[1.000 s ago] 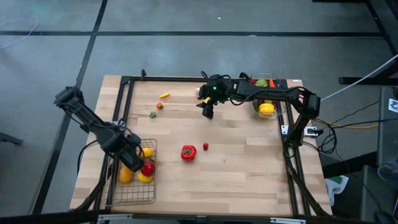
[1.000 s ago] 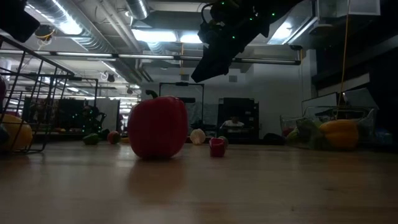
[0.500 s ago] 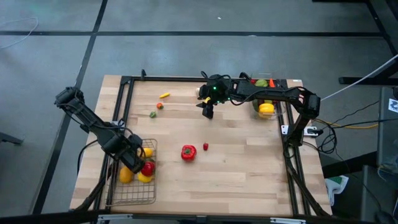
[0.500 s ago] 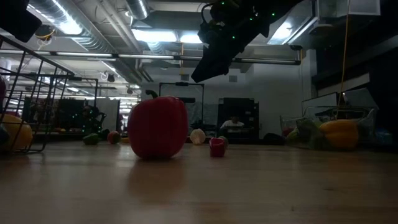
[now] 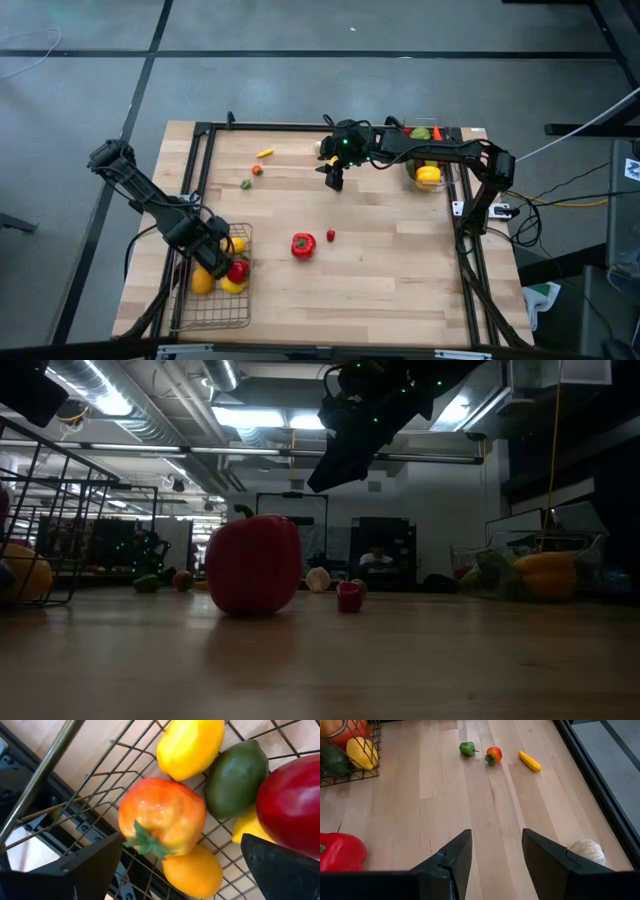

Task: Sort produce into baskets
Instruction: Put the red bell pepper into the transparent bin

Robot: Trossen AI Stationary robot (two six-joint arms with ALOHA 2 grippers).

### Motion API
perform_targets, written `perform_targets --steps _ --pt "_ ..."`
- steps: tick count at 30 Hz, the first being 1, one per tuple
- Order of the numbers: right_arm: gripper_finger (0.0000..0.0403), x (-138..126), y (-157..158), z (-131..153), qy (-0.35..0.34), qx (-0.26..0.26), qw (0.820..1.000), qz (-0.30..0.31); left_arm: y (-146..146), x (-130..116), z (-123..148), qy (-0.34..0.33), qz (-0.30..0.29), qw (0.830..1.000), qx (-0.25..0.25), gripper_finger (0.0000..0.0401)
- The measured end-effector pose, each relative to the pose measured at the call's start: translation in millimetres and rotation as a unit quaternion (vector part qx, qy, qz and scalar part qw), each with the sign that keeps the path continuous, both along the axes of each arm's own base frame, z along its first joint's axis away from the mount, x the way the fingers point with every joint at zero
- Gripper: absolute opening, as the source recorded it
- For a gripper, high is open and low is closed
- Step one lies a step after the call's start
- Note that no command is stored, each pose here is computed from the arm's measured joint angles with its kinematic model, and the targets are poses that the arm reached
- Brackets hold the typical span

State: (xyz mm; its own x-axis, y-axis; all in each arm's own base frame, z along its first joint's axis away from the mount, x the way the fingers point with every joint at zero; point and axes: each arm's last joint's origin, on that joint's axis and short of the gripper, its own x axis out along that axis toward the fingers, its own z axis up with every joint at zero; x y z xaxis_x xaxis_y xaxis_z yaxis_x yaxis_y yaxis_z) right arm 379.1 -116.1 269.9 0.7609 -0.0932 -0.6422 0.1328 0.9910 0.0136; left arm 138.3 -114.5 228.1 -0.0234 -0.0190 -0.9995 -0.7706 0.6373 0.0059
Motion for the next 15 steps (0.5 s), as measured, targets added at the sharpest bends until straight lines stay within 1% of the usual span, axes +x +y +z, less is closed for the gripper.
perform_targets --steps 2,6,8,15 --pt "0.0172 0.0 0.0 0.0 0.0 0.0 1.0 0.0 -0.6 0.5 0.1 -0.001 -0.002 1.0 -0.005 0.04" --pt "0.0172 0.0 0.0 0.0 0.0 0.0 1.0 0.0 -3.7 -0.5 0.9 0.025 -0.039 0.998 -0.051 0.04" --pt "0.0172 0.0 0.0 0.0 0.0 0.0 1.0 0.0 -4.8 -0.9 3.0 0.032 -0.044 0.996 -0.068 0.04" --pt "0.0172 0.0 0.0 0.0 0.0 0.0 1.0 0.0 -2.4 -3.9 23.3 -0.008 -0.042 0.994 -0.098 0.04"
